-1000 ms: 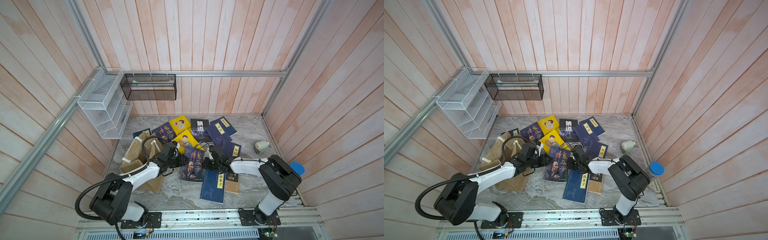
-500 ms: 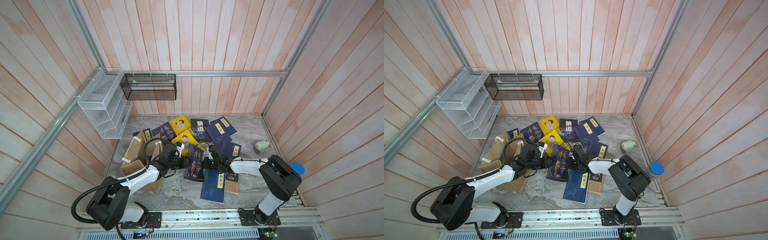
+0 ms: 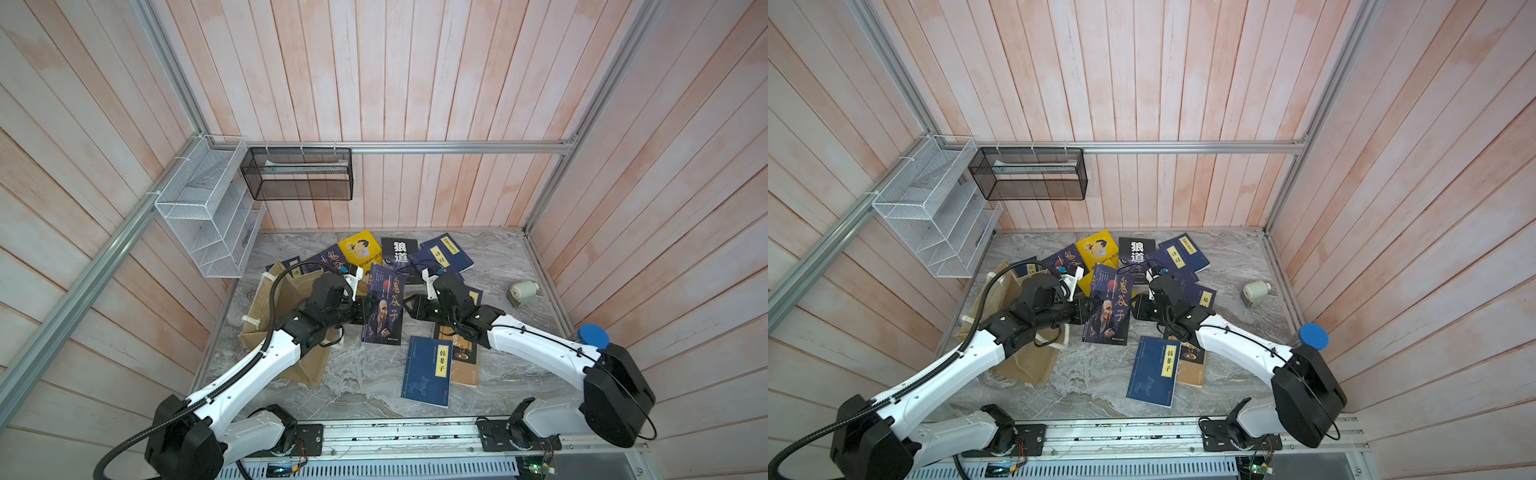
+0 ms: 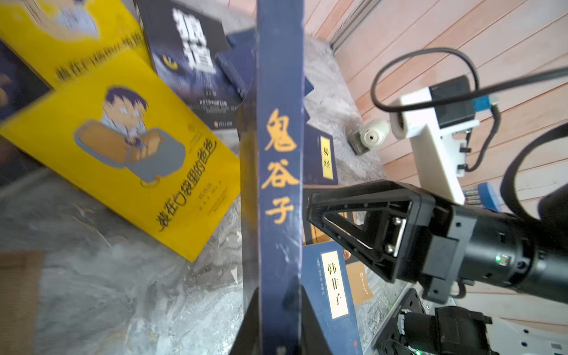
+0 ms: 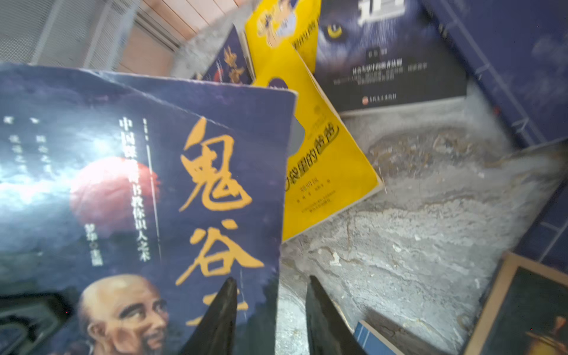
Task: Put the books into the canvas bag
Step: Pick up the book from the center of the board, then place the book in the canvas bag.
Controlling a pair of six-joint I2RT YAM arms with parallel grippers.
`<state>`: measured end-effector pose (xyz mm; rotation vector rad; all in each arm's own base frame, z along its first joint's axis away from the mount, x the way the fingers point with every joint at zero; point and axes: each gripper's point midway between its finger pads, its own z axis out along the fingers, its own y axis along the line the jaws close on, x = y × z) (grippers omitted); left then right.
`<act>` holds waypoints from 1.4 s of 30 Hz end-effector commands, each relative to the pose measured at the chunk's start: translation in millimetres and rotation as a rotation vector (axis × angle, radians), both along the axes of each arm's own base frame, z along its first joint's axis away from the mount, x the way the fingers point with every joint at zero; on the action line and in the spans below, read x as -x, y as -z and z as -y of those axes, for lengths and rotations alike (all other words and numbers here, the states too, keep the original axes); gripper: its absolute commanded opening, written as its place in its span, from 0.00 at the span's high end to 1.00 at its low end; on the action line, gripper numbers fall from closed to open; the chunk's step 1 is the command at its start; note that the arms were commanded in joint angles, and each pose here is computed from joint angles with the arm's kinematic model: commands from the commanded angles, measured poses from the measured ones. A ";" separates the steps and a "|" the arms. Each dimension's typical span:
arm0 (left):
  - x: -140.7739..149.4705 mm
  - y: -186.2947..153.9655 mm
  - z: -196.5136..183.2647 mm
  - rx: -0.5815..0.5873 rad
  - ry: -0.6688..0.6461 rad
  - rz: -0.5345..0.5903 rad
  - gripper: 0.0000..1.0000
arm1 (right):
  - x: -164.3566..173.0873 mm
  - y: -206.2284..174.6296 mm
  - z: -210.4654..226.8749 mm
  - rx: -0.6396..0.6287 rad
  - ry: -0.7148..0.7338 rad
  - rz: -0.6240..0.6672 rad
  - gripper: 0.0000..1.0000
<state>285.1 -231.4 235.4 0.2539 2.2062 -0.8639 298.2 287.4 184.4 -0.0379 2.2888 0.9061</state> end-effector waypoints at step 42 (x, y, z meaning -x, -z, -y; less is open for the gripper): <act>75.2 -126.4 -197.4 -0.400 -0.555 0.504 1.00 | 51.3 -56.0 -243.3 -0.103 -0.371 -0.008 0.48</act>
